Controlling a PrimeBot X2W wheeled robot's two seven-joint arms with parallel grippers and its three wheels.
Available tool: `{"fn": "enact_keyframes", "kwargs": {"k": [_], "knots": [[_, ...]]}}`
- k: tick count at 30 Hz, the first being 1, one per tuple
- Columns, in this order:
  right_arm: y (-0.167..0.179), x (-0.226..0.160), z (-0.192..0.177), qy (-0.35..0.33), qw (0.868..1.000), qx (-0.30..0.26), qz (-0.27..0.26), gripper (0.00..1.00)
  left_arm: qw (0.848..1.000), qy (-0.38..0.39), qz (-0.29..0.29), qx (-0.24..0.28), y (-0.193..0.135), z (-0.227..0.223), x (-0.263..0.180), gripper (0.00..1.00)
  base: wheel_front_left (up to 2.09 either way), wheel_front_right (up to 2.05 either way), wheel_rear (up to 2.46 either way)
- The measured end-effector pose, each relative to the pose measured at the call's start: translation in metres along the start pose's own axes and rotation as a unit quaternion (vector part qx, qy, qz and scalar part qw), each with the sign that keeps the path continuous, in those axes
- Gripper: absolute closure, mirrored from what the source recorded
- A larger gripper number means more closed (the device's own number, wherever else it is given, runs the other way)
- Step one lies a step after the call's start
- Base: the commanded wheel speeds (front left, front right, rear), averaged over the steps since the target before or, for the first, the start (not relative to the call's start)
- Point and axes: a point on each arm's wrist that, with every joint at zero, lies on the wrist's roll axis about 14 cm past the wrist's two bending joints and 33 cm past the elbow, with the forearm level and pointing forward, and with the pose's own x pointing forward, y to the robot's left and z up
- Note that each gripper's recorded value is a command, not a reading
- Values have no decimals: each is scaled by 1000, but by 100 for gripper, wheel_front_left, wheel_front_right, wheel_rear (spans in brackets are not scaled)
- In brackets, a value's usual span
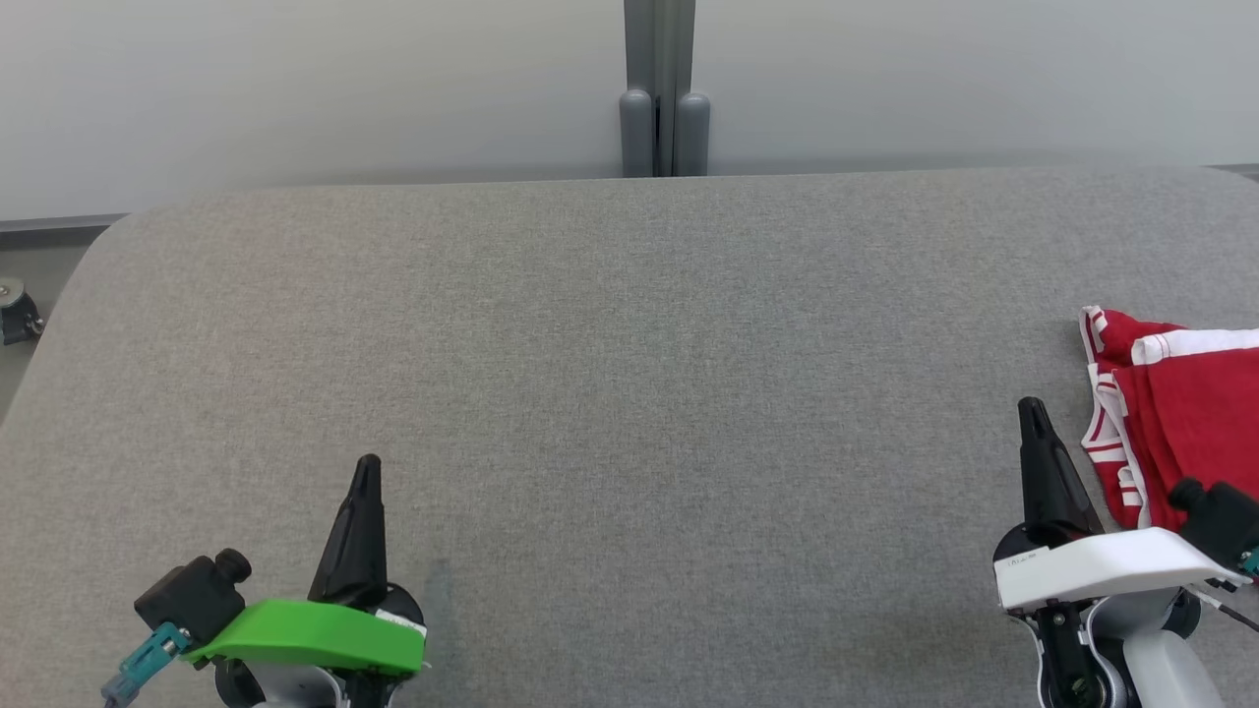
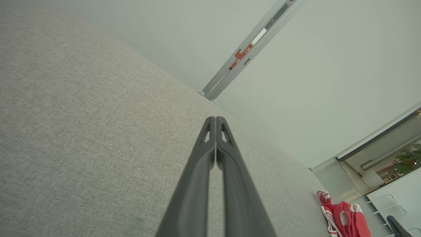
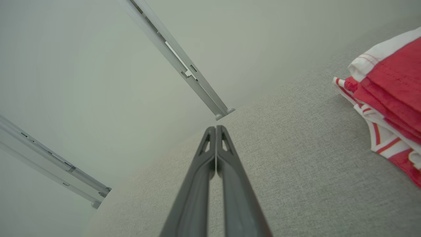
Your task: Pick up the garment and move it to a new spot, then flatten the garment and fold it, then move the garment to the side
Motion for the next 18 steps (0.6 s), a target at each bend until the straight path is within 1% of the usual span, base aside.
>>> {"fn": "enact_keyframes", "kwargs": {"k": [9,18], "knots": [[-6,0,0,6,998,60,-14,100,998,-3,13,-54,6,5,2,100,0,0,0],[-11,-1,-2,11,993,117,-25,100,994,-5,25,-103,13,9,3,100,0,0,0]]}}
